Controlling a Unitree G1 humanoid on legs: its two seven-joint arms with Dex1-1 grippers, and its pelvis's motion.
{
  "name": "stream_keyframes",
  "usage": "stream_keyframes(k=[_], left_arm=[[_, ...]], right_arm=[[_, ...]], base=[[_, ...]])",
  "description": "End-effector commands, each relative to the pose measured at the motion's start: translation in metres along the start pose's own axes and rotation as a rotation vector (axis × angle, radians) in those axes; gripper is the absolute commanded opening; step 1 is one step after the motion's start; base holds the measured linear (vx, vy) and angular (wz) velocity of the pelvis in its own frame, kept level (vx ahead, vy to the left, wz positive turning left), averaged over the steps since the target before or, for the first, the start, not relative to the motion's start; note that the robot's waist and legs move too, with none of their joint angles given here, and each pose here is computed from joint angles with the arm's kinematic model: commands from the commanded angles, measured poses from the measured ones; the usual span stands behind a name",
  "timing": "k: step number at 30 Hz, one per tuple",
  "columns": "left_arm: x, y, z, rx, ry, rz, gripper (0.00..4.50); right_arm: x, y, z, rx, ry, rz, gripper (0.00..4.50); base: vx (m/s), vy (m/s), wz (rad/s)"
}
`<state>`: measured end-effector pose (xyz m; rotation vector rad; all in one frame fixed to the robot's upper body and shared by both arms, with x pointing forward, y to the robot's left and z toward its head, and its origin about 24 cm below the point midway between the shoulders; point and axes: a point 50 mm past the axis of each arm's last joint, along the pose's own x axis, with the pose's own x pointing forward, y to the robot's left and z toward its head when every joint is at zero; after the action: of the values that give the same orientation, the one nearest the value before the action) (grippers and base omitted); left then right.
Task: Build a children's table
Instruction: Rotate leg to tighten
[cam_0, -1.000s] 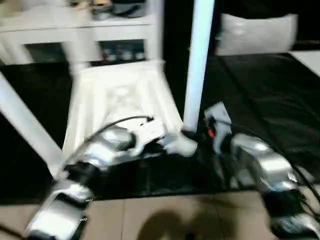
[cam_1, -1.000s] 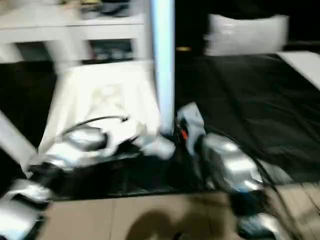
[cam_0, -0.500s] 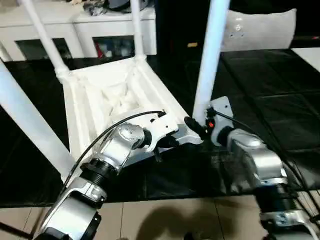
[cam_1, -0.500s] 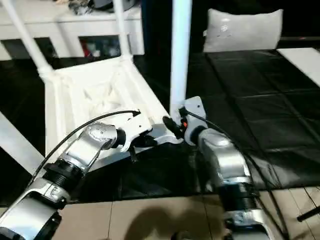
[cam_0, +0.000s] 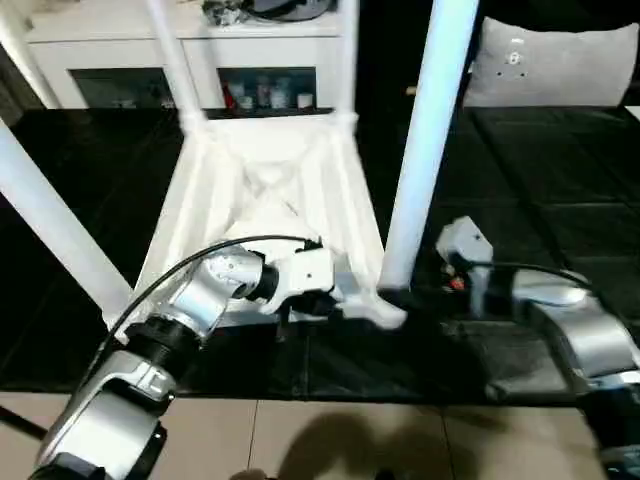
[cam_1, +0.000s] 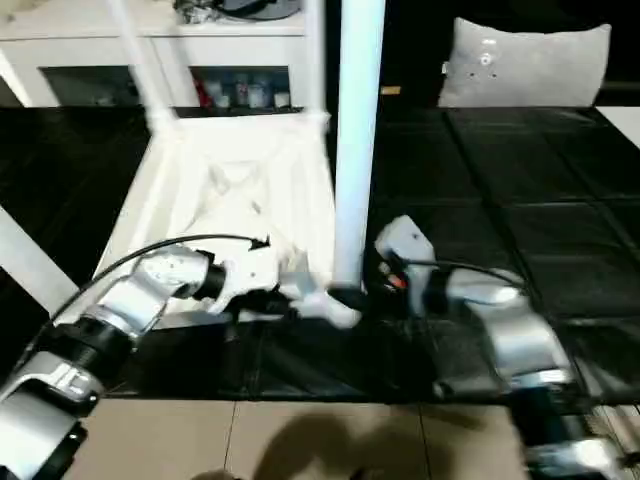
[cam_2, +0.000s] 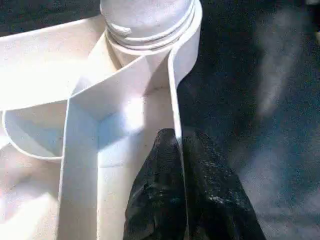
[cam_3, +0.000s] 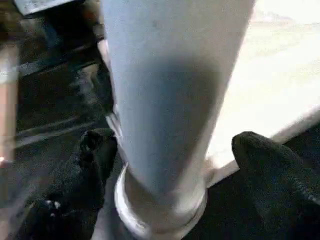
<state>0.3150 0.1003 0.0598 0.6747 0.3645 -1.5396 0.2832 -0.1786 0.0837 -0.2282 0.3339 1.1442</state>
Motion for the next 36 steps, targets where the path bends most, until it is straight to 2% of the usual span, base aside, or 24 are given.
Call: stream_keyframes(k=[1,8,11,14,16,19,27,30,32,36], left_arm=[[0.007,-0.009,0.003,0.069,0.003,-0.107,0.0],[0.003,-0.016,0.006,0.112,-0.031,-0.219,0.0],[0.002,-0.018,0.004,0.125,-0.025,-0.24,0.0],[0.001,-0.019,0.004,0.134,-0.019,-0.244,0.0],[0.001,-0.019,0.003,0.137,-0.015,-0.246,0.0],[-0.001,-0.019,0.001,0.14,-0.009,-0.249,0.0],[-0.001,-0.017,0.003,0.095,-0.043,-0.222,0.0],[0.001,-0.011,0.005,0.021,-0.055,-0.14,0.0],[0.005,-0.005,0.008,-0.049,-0.061,-0.051,0.0],[0.014,0.004,0.018,-0.13,-0.091,0.074,0.0]], right_arm=[[-0.002,0.006,0.005,-0.014,-0.02,0.088,3.82],[-0.002,0.013,0.004,0.012,-0.037,0.243,3.09],[-0.001,0.016,0.003,0.017,-0.03,0.281,2.91],[0.0,0.02,0.001,0.029,-0.01,0.322,2.51],[0.0,0.022,0.0,0.034,-0.002,0.339,2.51],[0.001,0.022,0.0,0.044,-0.003,0.354,2.13],[0.009,0.027,0.004,0.098,-0.07,0.355,1.97],[0.017,0.024,0.003,0.12,-0.07,0.239,1.97],[0.03,0.012,0.0,0.145,-0.047,0.041,1.97],[0.048,0.0,-0.003,0.207,-0.017,-0.185,1.95]], base=[[0.0,0.0,0.0],[0.0,0.0,0.0],[0.0,0.0,0.0],[0.0,0.0,0.0],[0.0,0.0,0.0],[0.0,0.0,0.0],[0.0,0.0,0.0],[0.0,0.0,0.0],[0.0,0.0,0.0],[0.0,0.0,0.0]])
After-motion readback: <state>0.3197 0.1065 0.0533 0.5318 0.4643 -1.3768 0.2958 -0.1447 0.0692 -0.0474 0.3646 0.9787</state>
